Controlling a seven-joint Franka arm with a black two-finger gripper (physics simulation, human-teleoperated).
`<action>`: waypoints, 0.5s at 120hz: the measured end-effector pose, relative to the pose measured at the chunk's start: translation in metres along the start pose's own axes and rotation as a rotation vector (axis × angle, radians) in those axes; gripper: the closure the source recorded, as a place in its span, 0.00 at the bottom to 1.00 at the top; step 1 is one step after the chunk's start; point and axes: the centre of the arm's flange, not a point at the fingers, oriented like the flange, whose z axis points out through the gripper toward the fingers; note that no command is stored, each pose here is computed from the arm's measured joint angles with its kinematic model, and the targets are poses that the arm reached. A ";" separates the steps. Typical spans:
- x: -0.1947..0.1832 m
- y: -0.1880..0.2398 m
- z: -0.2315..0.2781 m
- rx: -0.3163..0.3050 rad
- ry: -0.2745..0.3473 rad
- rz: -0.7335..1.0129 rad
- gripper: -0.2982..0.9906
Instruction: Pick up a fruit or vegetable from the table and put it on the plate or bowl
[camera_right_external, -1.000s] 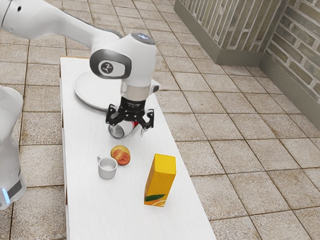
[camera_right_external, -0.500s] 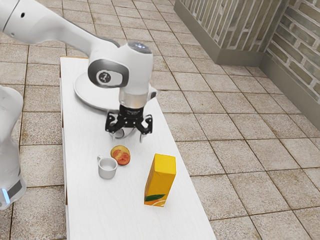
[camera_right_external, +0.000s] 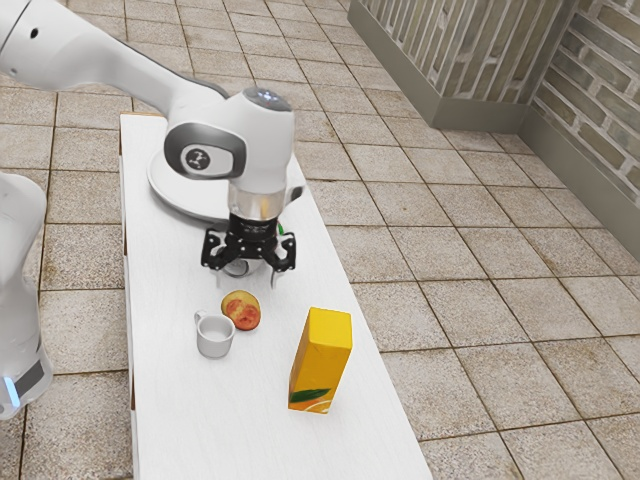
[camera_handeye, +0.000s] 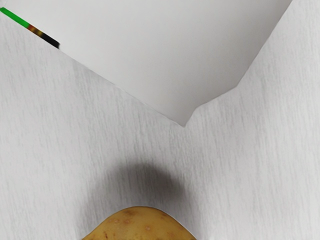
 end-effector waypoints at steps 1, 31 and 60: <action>0.000 0.000 0.000 0.000 0.000 0.000 0.23; -0.010 0.001 0.003 0.000 0.007 0.018 0.23; -0.018 0.004 0.007 -0.010 -0.007 0.012 0.23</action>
